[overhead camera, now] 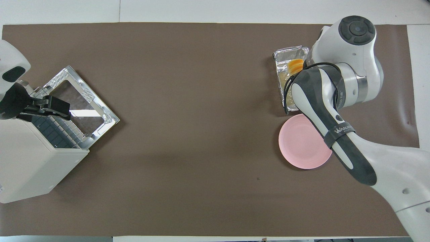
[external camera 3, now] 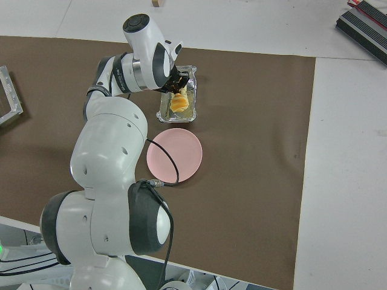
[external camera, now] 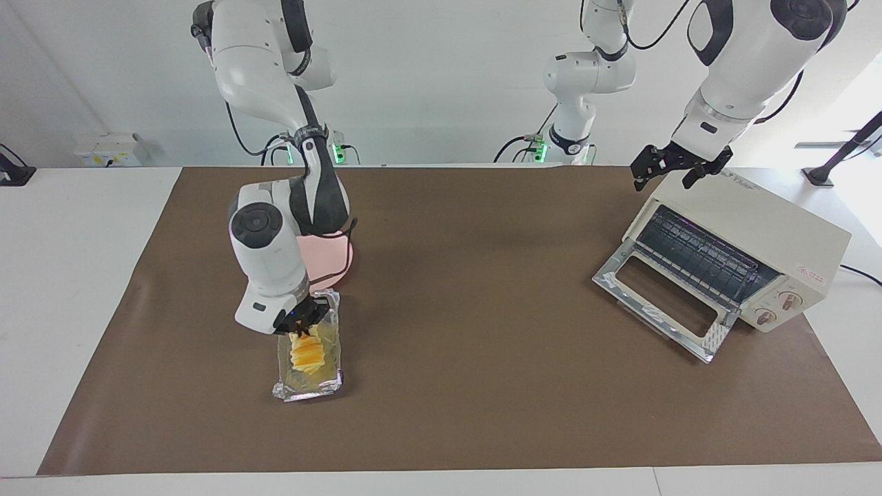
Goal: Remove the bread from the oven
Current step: 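Grasp the orange bread slices in the tray with the right gripper, then lift the bread out and lower it onto the pink plate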
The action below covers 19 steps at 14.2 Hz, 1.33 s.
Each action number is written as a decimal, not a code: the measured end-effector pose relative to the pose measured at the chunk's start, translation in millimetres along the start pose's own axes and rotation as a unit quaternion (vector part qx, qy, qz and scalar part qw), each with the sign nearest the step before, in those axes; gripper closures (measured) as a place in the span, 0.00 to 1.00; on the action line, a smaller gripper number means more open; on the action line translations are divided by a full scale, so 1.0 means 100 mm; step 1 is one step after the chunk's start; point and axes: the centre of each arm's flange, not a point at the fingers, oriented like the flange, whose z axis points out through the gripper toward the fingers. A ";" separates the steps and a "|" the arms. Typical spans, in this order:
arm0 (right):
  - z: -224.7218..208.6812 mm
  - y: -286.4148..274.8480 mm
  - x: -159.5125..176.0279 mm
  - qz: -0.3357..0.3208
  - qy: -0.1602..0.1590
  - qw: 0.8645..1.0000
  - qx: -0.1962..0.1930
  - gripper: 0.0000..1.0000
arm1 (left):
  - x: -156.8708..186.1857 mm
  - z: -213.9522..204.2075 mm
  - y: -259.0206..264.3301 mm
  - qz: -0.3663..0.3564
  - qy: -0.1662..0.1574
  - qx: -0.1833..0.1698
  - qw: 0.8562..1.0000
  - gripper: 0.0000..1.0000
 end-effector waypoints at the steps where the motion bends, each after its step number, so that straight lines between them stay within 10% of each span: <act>1: -0.26 -0.03 -0.11 0.001 -0.009 1.000 0.005 0.92 | 0.00 0.00 0.00 0.000 0.000 0.000 1.000 0.00; 6: -0.80 -0.21 -0.94 0.022 -0.025 0.998 0.054 0.92 | 0.00 0.00 0.00 0.000 0.000 0.000 1.000 0.00; 12: -0.13 -0.50 -2.12 0.034 0.035 0.998 0.038 0.92 | 0.00 0.00 0.00 0.000 0.000 0.000 1.000 0.00; 19: 0.78 -0.64 -2.29 0.032 0.072 0.996 0.028 0.92 | 0.00 0.00 0.00 0.000 0.000 0.000 1.000 0.00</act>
